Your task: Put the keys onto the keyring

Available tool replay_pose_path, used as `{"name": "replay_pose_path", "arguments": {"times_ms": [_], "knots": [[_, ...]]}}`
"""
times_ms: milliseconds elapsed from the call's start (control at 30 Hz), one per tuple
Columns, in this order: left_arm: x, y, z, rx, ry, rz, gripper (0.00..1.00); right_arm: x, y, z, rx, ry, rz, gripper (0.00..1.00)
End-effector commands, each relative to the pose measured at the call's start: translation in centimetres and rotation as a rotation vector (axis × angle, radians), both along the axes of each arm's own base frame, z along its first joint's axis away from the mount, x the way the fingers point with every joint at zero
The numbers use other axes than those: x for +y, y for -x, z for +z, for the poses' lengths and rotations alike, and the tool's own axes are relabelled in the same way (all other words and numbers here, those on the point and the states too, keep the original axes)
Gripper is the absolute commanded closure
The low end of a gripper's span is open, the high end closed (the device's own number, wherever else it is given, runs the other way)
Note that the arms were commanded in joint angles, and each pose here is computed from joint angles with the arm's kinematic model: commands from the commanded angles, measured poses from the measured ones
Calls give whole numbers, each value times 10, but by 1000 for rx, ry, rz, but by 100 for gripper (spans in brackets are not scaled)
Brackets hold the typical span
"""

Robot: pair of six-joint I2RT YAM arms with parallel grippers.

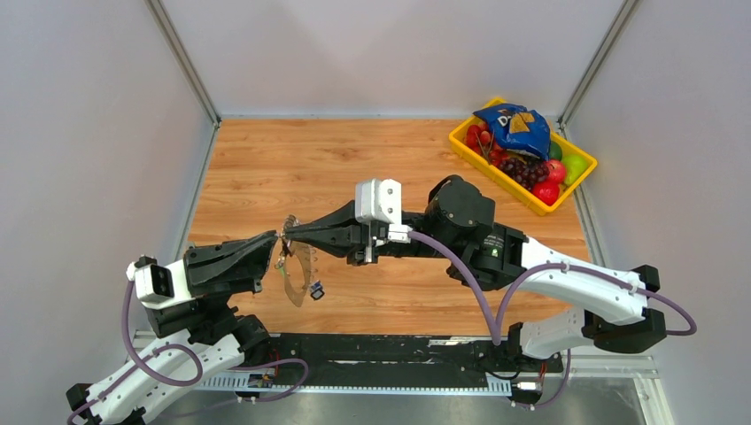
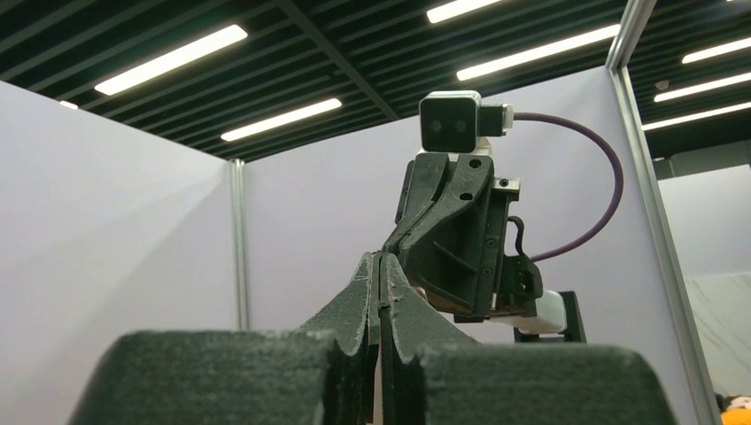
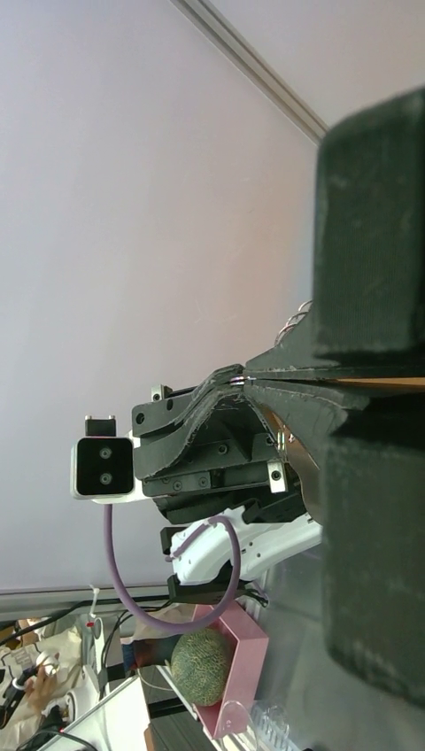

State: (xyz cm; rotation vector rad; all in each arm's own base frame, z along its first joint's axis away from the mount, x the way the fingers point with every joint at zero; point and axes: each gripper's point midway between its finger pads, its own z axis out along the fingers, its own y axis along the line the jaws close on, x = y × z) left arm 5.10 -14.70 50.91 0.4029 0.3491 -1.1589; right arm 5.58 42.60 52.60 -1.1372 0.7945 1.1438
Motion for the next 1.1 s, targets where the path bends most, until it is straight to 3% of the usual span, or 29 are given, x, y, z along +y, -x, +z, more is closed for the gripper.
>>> {"name": "replay_pose_path", "arguments": {"times_ms": [0,767,933,1067], "knots": [[19,13,18,-57,70,22,100,-15,1,7,-8,-35,-22,100],[17,18,24,-73,72,-12,100,-17,-5,-18,31,-11,-55,100],[17,18,22,-68,69,-13,100,-23,-7,-12,23,-26,-73,94],[16,17,21,-66,63,-10,100,-30,-4,-3,19,-47,-65,82]]}}
